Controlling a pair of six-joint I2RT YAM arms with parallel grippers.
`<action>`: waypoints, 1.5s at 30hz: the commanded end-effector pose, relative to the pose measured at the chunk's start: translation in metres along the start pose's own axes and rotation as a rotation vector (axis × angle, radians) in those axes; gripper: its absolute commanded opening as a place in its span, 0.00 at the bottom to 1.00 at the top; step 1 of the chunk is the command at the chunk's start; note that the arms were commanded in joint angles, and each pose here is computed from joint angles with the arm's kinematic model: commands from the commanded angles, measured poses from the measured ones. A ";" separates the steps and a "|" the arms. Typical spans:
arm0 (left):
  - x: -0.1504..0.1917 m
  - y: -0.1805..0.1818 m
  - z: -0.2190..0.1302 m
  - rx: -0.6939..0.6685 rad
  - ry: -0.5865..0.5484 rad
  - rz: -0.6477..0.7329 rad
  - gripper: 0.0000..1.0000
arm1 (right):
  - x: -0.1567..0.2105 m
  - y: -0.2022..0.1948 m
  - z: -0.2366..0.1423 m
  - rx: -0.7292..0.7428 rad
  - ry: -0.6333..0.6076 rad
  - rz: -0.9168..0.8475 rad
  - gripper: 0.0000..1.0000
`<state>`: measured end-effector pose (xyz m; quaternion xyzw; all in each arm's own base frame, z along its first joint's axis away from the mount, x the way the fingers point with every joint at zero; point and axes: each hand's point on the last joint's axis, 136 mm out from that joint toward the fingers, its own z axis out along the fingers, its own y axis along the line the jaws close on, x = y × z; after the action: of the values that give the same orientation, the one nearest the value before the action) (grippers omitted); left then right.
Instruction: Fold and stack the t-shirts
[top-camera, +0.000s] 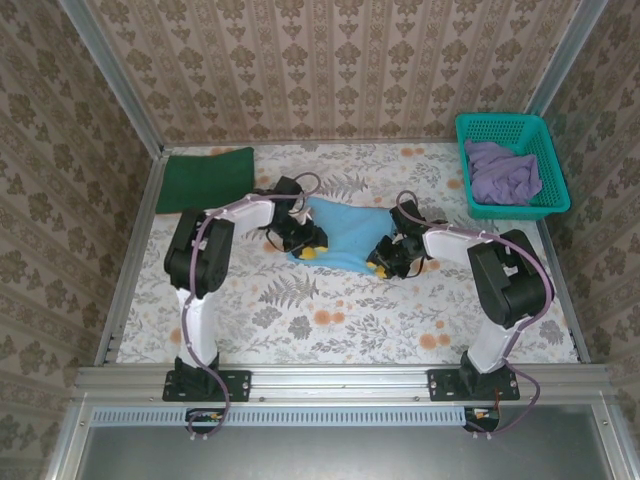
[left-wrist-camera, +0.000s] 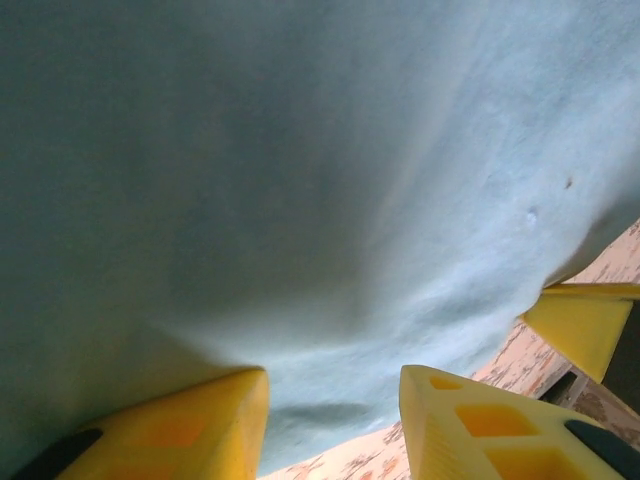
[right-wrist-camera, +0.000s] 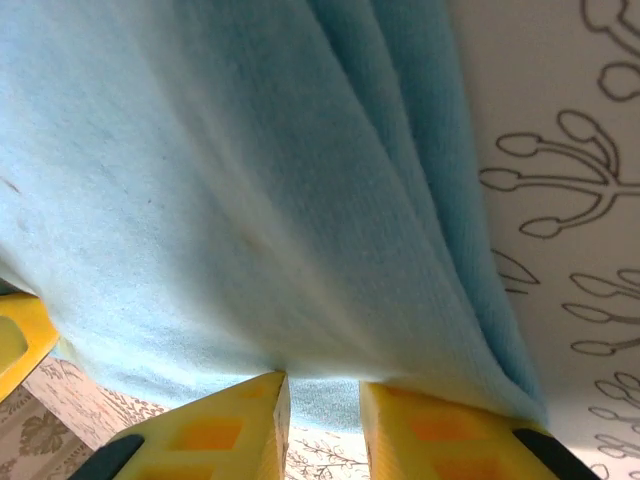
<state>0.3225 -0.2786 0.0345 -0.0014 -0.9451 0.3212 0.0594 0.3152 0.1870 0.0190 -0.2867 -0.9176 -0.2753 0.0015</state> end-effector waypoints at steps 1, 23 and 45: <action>0.006 0.057 -0.007 -0.164 -0.057 -0.076 0.42 | 0.003 -0.046 0.007 0.138 0.002 0.026 0.28; -0.032 -0.092 -0.072 0.033 -0.177 0.224 0.38 | -0.039 0.032 -0.086 -0.072 -0.233 -0.033 0.24; -0.156 0.019 -0.008 -0.148 -0.263 -0.057 0.34 | -0.150 0.006 -0.022 0.160 -0.167 0.004 0.19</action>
<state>0.4710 -0.3140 0.0346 0.0097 -0.9486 0.3121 -0.0519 0.4456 0.1091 0.0246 -0.3122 -0.9264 -0.1993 -0.0685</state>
